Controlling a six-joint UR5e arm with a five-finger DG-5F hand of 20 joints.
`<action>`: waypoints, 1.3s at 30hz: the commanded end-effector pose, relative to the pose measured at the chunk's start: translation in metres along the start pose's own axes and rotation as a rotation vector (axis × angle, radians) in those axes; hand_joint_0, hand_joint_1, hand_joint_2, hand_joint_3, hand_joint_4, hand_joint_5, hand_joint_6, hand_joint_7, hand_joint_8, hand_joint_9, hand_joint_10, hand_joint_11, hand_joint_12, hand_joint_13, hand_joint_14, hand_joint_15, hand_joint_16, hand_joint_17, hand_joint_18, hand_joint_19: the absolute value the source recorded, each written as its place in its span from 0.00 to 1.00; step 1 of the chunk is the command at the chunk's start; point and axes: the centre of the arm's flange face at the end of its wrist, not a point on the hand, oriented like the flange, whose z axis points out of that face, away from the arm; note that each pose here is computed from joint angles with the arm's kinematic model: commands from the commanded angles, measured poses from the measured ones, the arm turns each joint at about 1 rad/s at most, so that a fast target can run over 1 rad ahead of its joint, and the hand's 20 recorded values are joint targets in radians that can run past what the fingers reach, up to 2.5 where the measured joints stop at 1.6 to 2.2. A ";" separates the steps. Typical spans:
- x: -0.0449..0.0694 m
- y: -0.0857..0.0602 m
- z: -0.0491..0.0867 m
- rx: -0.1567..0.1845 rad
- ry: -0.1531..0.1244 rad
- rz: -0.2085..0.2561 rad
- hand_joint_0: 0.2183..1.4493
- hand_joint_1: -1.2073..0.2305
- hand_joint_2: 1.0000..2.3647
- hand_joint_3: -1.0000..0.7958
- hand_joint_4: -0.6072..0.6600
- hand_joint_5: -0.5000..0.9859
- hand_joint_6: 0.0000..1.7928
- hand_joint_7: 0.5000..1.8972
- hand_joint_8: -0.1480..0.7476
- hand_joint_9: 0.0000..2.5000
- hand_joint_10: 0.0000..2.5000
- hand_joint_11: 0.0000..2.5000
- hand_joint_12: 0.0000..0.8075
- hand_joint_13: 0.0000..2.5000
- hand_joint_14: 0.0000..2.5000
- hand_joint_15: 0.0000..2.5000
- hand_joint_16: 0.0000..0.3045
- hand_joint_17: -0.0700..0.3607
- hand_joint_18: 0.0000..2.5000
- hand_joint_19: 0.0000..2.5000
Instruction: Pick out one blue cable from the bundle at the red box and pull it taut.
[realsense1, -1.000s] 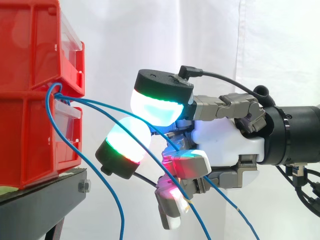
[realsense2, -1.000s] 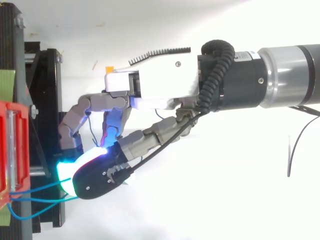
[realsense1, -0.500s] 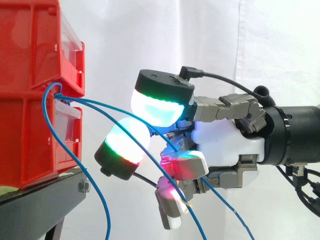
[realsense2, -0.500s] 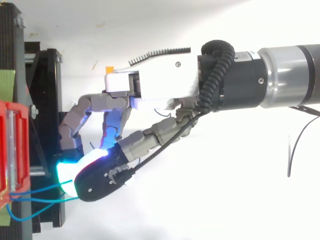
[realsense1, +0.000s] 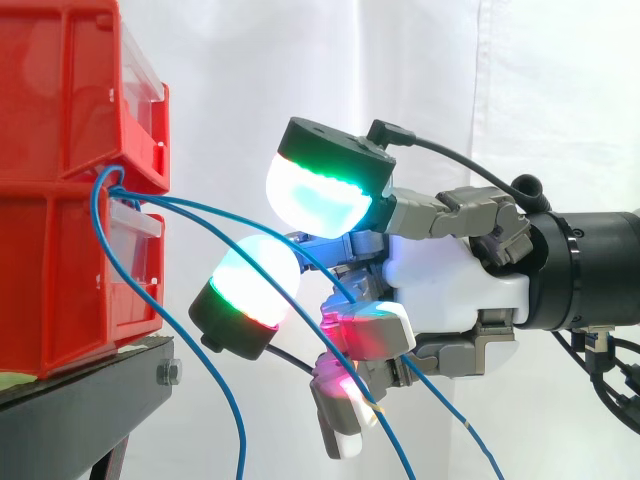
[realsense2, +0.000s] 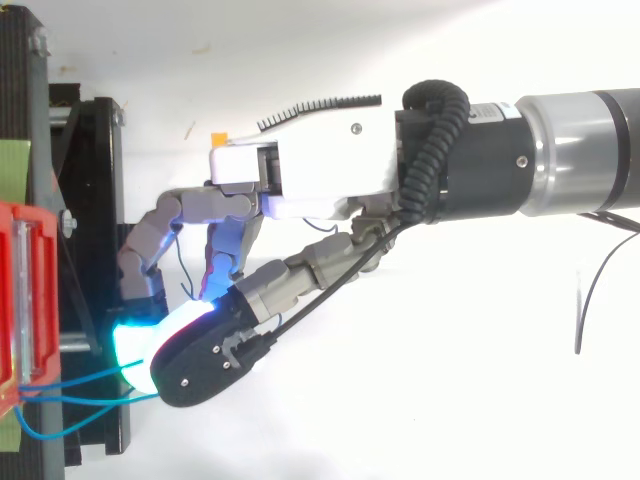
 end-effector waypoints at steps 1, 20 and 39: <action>0.000 0.000 0.000 0.000 0.000 0.000 0.32 0.49 0.01 0.34 0.56 0.21 0.48 0.19 0.50 0.49 0.01 0.37 0.52 0.43 0.01 0.27 0.18 0.45 0.32 0.30; 0.000 0.000 0.000 0.000 0.000 0.001 0.36 0.34 0.01 0.46 0.49 0.21 0.52 0.19 0.49 0.49 0.01 0.38 0.50 0.42 0.01 0.27 0.18 0.45 0.32 0.30; 0.000 0.006 -0.001 -0.004 0.010 -0.009 0.43 0.33 0.01 0.42 0.42 0.21 0.54 0.24 0.49 0.49 0.01 0.37 0.50 0.41 0.01 0.27 0.18 0.44 0.31 0.30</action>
